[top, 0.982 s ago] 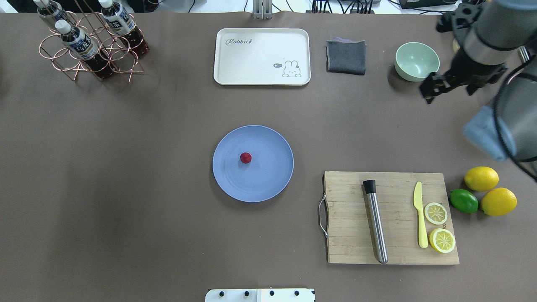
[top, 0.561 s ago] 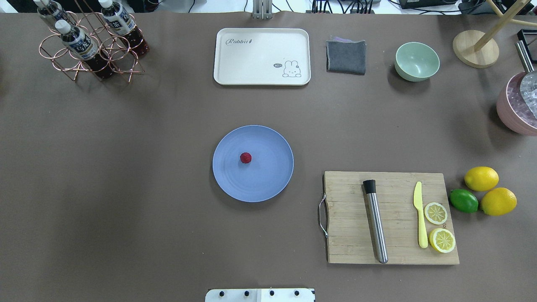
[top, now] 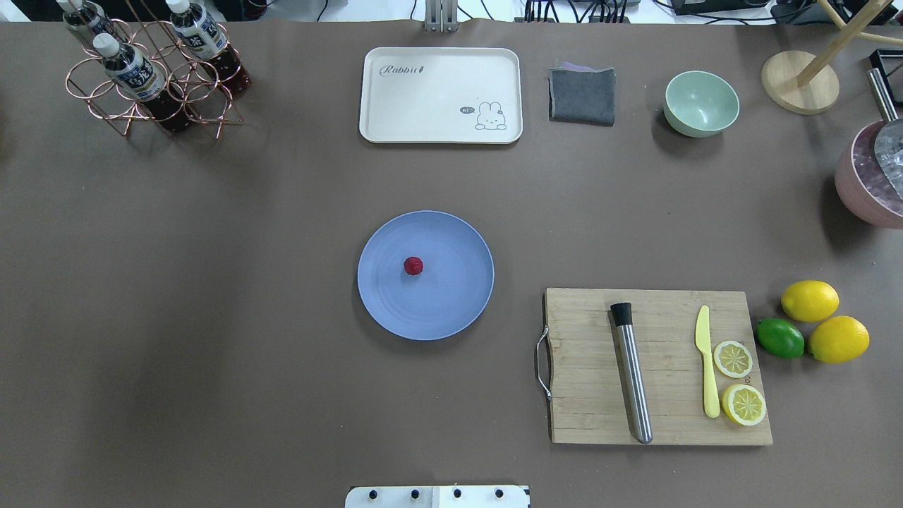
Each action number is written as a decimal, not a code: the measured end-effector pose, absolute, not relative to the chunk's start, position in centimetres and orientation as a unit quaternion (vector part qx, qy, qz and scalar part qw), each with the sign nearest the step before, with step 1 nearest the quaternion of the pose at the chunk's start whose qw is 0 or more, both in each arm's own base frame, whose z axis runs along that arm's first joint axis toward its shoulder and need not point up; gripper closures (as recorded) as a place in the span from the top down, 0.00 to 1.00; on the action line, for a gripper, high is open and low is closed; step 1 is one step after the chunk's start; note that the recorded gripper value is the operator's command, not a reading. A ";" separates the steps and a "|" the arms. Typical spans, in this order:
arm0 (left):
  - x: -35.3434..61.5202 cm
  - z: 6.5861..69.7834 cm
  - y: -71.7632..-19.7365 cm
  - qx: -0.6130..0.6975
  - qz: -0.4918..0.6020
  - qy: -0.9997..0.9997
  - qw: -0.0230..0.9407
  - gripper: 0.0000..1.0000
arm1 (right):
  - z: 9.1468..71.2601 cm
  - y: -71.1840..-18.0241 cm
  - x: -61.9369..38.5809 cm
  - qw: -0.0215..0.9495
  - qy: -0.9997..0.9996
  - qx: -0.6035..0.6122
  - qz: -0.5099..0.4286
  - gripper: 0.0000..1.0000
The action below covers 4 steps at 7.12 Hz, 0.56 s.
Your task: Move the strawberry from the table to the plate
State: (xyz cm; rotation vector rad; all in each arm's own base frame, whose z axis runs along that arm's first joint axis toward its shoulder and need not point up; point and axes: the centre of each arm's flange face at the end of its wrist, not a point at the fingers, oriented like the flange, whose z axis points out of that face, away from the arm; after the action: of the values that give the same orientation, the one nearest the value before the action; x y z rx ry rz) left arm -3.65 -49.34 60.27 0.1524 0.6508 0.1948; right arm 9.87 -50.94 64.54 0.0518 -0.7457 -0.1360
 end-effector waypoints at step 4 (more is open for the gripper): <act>-3.7 61.4 -49.2 0.067 0.093 0.319 0.941 0.98 | 64.6 -50.9 10.1 0.926 -0.374 0.024 -0.053 1.00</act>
State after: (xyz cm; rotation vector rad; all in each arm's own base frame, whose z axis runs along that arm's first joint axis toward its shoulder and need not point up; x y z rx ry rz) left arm -3.74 -49.16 61.45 0.1366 0.6512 0.1891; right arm 10.10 -50.90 64.64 0.0495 -0.7676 -0.1083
